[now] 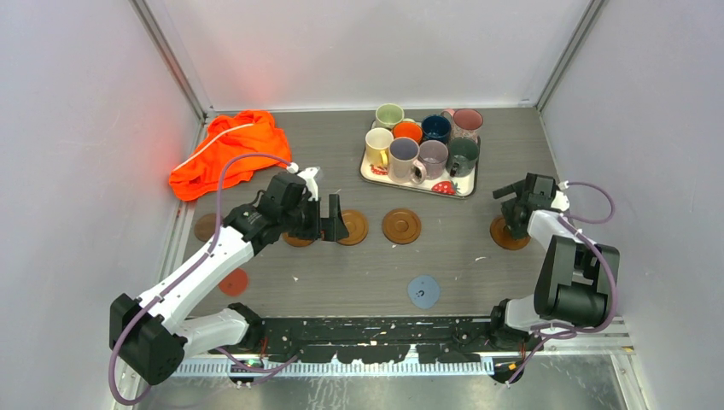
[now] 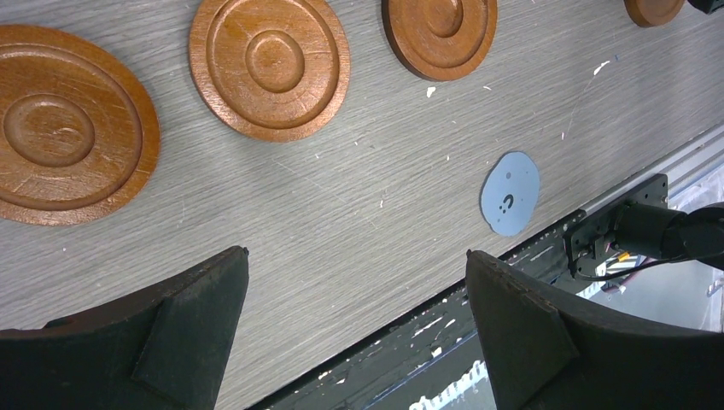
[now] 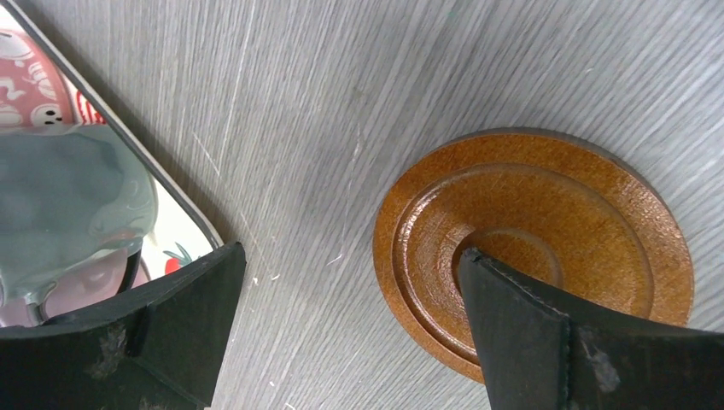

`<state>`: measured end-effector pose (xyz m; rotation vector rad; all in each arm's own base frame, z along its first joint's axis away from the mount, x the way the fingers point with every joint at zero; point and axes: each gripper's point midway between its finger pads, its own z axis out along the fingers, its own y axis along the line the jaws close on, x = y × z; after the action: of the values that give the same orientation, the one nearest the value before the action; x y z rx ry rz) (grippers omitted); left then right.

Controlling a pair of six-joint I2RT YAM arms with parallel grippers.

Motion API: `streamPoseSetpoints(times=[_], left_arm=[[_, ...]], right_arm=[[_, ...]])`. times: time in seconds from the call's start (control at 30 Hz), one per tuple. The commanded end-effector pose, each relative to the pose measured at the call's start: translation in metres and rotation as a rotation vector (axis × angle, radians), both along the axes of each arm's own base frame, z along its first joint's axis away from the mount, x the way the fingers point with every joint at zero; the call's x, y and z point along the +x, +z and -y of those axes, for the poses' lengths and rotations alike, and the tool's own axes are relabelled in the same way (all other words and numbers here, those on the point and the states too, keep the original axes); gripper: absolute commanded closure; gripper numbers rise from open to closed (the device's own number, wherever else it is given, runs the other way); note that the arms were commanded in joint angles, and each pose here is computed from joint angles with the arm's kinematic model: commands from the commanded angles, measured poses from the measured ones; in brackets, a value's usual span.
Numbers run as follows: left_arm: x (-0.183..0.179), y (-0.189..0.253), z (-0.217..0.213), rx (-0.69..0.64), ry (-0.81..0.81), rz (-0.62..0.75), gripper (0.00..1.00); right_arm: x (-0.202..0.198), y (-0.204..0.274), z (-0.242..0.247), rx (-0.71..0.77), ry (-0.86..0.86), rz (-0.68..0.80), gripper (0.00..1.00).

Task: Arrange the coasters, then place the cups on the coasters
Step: Move the coaster to the center of the board.

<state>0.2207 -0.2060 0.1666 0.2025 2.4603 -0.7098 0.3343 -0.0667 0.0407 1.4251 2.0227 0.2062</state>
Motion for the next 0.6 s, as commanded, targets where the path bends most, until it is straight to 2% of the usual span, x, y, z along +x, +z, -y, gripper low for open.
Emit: streamPoseSetpoints(times=[0.0,0.57], left_arm=[[0.002,0.008,0.003,-0.016,-0.020,0.024,0.00],[0.002,0.003,0.004,-0.014,-0.023,0.005,0.00]], right_arm=[[-0.015,-0.019,-0.029,0.097,0.026,-0.044,0.00],[0.002,-0.007,-0.106,0.121,0.103,0.032,0.00]])
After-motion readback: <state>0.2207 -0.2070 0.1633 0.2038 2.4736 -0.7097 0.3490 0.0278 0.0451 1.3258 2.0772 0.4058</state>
